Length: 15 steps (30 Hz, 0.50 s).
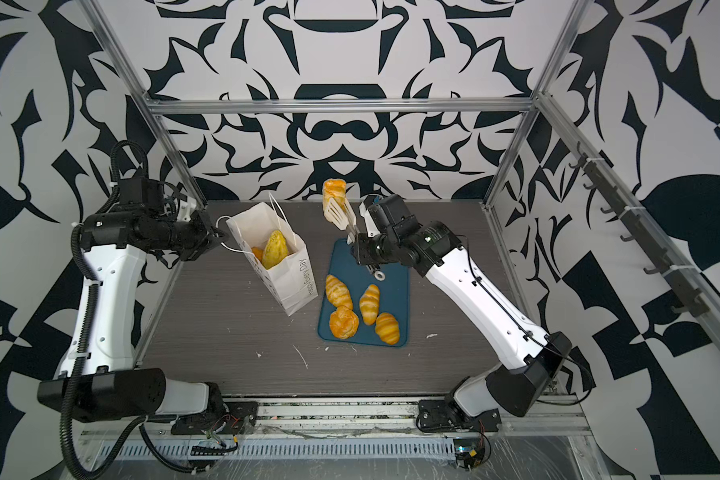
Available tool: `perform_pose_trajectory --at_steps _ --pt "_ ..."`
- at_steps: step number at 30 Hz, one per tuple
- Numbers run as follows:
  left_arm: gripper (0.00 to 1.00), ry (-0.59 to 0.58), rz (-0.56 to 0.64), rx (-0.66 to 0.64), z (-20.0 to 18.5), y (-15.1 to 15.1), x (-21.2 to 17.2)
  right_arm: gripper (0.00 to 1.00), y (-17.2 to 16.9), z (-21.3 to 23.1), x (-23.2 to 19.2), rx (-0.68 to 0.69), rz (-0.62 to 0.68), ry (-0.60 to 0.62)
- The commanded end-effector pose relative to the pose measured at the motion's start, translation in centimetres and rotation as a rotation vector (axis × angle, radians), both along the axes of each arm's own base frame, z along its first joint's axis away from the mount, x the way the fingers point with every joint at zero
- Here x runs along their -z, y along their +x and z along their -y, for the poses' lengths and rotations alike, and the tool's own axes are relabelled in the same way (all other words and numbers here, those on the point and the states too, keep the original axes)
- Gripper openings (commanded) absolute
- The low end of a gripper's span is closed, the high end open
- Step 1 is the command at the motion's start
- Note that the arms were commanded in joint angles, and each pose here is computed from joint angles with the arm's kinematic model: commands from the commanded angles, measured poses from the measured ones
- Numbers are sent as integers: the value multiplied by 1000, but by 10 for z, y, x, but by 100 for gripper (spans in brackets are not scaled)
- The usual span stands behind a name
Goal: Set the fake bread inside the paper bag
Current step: 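Lift the croissant with the tongs and carry it toward the bag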
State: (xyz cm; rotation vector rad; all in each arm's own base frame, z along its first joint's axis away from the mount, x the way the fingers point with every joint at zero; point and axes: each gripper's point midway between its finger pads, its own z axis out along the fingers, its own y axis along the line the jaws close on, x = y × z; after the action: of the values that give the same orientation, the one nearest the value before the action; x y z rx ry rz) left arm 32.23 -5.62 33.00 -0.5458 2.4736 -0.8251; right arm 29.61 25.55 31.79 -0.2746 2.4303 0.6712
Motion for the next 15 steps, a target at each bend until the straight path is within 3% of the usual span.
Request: perform_pose_trajectory --at_steps 1,15 --pt "0 -9 -24 -2 0 -3 1 29 4 -7 -56 -20 176 83" --pt "0 -7 -25 -3 -1 -2 2 30 -13 -42 -103 -128 291 139"
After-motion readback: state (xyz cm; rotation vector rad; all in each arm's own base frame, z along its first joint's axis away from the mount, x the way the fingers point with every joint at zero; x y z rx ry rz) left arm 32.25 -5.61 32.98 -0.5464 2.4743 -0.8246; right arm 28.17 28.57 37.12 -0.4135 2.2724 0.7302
